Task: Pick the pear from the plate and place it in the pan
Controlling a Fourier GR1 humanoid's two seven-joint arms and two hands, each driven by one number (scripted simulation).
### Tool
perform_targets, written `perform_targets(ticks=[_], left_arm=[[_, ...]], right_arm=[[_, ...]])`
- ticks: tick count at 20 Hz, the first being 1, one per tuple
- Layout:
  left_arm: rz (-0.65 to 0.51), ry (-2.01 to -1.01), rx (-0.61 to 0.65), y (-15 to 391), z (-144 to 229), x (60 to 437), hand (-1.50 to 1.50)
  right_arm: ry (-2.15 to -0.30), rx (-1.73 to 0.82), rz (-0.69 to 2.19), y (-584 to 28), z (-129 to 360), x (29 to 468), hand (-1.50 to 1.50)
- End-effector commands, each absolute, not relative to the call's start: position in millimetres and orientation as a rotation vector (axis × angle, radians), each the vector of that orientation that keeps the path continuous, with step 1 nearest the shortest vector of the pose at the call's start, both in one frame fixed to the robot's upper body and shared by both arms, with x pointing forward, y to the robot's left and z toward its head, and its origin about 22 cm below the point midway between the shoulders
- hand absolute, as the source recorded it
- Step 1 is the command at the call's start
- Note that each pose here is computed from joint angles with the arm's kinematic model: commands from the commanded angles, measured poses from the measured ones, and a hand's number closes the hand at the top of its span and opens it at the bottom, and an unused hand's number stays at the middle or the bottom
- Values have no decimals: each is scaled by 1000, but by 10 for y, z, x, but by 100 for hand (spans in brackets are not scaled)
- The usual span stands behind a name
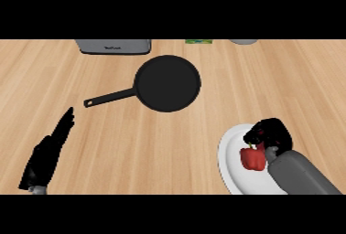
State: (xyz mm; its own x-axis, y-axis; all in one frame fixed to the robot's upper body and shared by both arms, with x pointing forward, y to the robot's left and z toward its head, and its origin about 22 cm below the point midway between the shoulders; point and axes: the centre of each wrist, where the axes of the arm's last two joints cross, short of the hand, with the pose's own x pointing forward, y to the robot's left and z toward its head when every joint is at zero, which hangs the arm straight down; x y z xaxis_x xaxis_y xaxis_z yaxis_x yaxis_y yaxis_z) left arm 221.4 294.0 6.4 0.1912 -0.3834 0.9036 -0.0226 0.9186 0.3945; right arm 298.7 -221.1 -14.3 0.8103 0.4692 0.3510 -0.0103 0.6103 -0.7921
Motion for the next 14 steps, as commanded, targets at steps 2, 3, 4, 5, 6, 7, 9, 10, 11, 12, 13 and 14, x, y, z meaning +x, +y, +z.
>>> perform_targets(ticks=[2,3,4,5,6,7,9,10,11,12,13,14], left_arm=[[-268,-1334,351,2941,21,2163,0],[-270,-1341,352,2894,41,2195,0],[-261,-1339,365,2928,68,2227,0],[-262,-1330,363,2953,17,2167,0],[-264,-1337,353,2917,28,2204,0],[-257,-1317,362,2936,-3,2171,0],[-266,-1330,354,2951,43,2196,0],[-266,-1334,348,2918,41,2218,0],[-258,-1334,352,2925,20,2198,0],[-265,-1345,344,2891,68,2197,0],[-256,-1344,351,2855,23,2184,0],[-270,-1349,339,2851,48,2237,0]], right_arm=[[-620,-1191,259,-2119,-37,3100,150],[-662,-1256,285,-2117,49,3167,150],[-736,-1302,300,-2066,129,3202,150],[-782,-1327,298,-1958,262,3288,150],[-801,-1377,310,-1899,377,3361,150],[-810,-1413,316,-1845,430,3385,150],[-871,-1444,291,-1565,638,3485,150],[-896,-1456,307,-1421,721,3506,150],[-924,-1467,294,-1330,791,3548,150],[-943,-1472,274,-1252,948,3619,150],[-946,-1457,269,-1123,976,3654,150],[-974,-1452,283,-940,1017,3648,150]])
